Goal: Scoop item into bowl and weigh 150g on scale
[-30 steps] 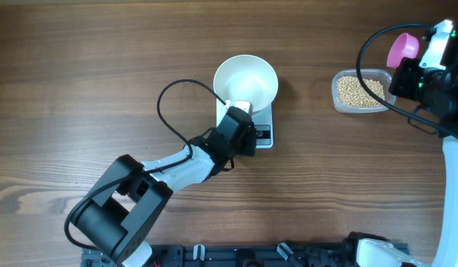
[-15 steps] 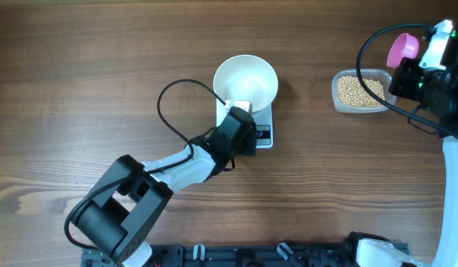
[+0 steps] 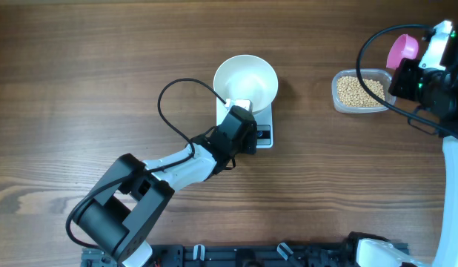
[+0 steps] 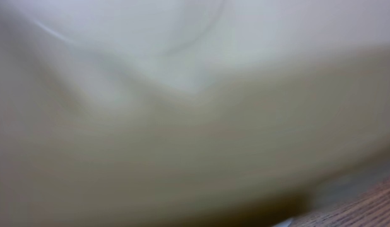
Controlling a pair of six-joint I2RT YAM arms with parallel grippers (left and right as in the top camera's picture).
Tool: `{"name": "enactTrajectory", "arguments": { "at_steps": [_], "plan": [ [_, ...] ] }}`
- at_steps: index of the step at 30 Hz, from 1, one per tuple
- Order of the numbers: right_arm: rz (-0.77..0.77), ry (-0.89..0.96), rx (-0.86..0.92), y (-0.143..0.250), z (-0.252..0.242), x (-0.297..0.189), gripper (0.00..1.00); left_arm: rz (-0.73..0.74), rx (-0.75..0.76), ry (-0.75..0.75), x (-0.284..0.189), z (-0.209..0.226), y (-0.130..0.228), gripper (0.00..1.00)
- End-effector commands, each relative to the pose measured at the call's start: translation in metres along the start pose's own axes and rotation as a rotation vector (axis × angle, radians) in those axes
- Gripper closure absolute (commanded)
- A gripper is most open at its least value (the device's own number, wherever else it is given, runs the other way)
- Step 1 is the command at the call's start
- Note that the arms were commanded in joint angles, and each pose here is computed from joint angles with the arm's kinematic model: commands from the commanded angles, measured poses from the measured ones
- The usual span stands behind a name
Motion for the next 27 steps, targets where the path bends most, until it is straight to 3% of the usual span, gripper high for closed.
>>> {"name": "enactTrajectory", "arguments": {
  "at_steps": [1,7,12,14,17,20,22,24,27],
  "plan": [
    [0.0,0.017,0.012,-0.002,-0.003,0.0,0.96,0.044,-0.003,-0.097,0.007,0.025,0.018,0.96],
    [0.001,0.017,0.012,-0.001,-0.003,0.0,0.96,-0.083,-0.049,0.054,-0.055,-0.014,-0.022,0.96],
    [0.029,-0.061,0.002,0.005,0.008,0.0,0.96,-0.332,-0.066,0.318,-0.183,-0.055,-0.068,0.96],
    [0.037,-0.097,0.003,0.007,0.013,-0.001,0.96,-0.505,-0.107,0.315,-0.234,-0.044,-0.086,0.96],
    [0.033,-0.133,0.005,0.006,0.017,-0.001,0.96,-0.759,-0.219,0.181,-0.301,0.002,-0.099,0.92],
    [0.033,-0.137,0.005,0.006,0.018,-0.001,0.96,-0.907,-0.303,0.064,-0.35,0.046,-0.088,0.71],
    [0.033,-0.137,0.005,0.006,0.018,-0.001,0.96,-0.917,-0.314,0.04,-0.364,0.061,-0.074,0.44],
    [0.03,-0.136,-0.004,0.006,0.018,-0.001,0.96,-0.899,-0.312,0.012,-0.369,0.073,-0.06,0.0],
    [0.012,-0.136,-0.07,0.003,0.017,-0.001,0.96,-0.865,-0.301,-0.021,-0.368,0.081,-0.048,0.0]
  ]
}}
Point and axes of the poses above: each gripper's point midway between its finger pads, its own x axis out along the fingers, its own z axis along the line the jaws close on, y = z × x, the point moved 4 cm from there along -x, back along the fingers, and after that the axes turned 12 degrees about -x, right-handed, at the moved point
